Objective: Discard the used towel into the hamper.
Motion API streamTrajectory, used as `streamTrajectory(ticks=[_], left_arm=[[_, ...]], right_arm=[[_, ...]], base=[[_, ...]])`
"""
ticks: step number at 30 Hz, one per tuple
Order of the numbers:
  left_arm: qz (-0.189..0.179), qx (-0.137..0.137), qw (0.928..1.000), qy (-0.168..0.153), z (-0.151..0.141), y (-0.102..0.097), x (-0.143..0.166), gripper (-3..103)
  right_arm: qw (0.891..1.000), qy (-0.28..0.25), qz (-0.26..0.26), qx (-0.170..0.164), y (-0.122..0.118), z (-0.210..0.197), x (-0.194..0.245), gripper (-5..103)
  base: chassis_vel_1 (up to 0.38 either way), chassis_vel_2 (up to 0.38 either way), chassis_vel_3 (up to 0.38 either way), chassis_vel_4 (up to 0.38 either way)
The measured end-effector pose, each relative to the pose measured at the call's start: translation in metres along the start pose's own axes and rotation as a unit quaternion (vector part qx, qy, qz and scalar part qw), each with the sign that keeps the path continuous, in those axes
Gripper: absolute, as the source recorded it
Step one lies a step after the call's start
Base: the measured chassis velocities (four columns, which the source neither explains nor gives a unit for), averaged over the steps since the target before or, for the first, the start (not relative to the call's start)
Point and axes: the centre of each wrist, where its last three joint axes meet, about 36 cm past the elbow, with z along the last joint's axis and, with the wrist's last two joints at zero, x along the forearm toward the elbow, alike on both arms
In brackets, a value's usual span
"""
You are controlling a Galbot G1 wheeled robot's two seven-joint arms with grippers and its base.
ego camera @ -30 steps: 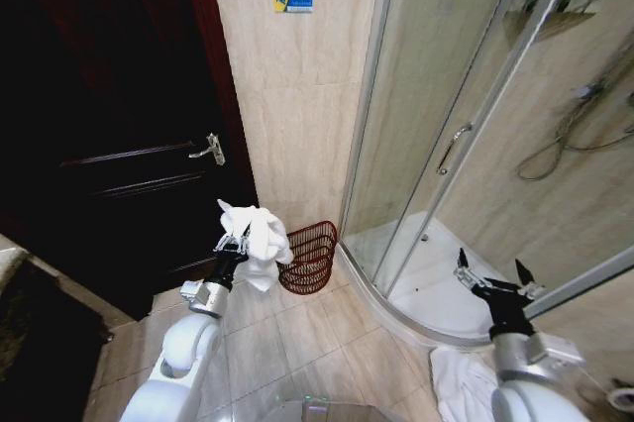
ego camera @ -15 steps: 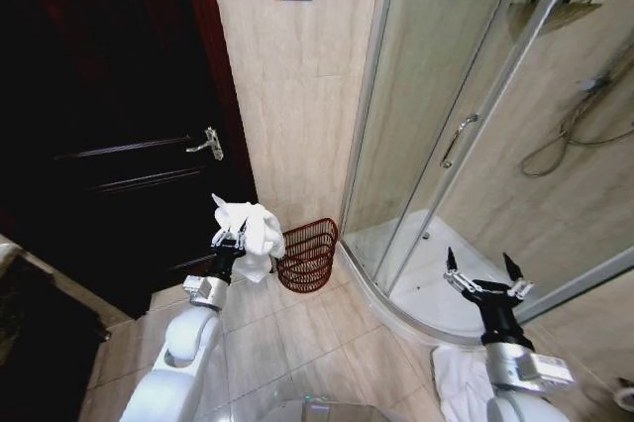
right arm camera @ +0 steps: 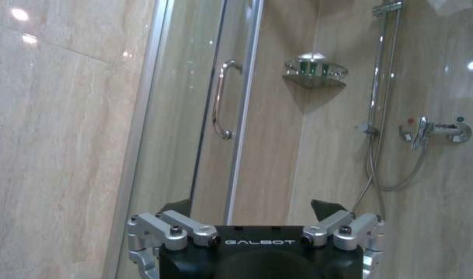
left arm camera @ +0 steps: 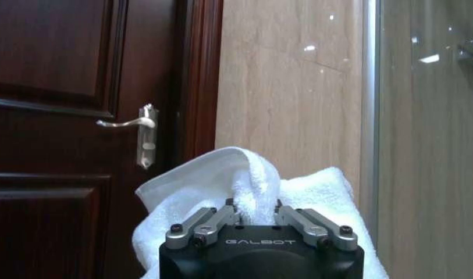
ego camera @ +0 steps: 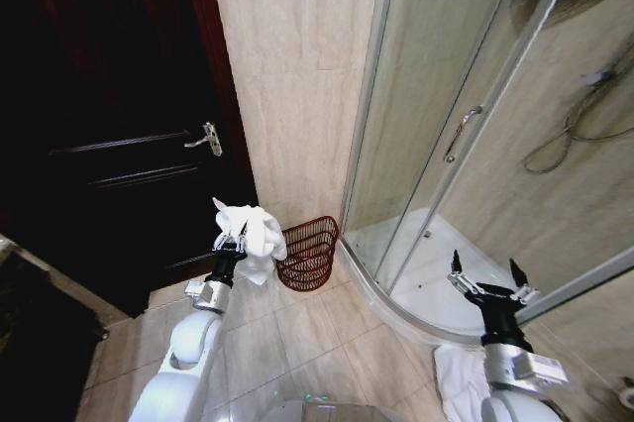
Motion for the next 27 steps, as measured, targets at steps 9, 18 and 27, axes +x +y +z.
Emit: streamTrajectory(ticks=[9,18,27], left_arm=[[-0.009,-0.009,0.9999,-0.009,-0.006,0.0,0.008,15],[-0.011,-0.014,0.9997,-0.016,-0.018,-0.004,0.017,15],[-0.007,-0.014,0.9997,-0.021,-0.018,-0.009,0.015,15]], right_arm=[[1.0,-0.012,0.007,-0.003,-0.002,-0.01,-0.004,100],[1.0,-0.015,0.008,-0.014,-0.003,-0.008,-0.002,100],[1.0,-0.019,0.015,-0.008,-0.007,-0.006,0.006,100]], base=[[0.0,0.0,0.0,0.0],[0.0,0.0,0.0,0.0],[0.0,0.0,0.0,0.0]])
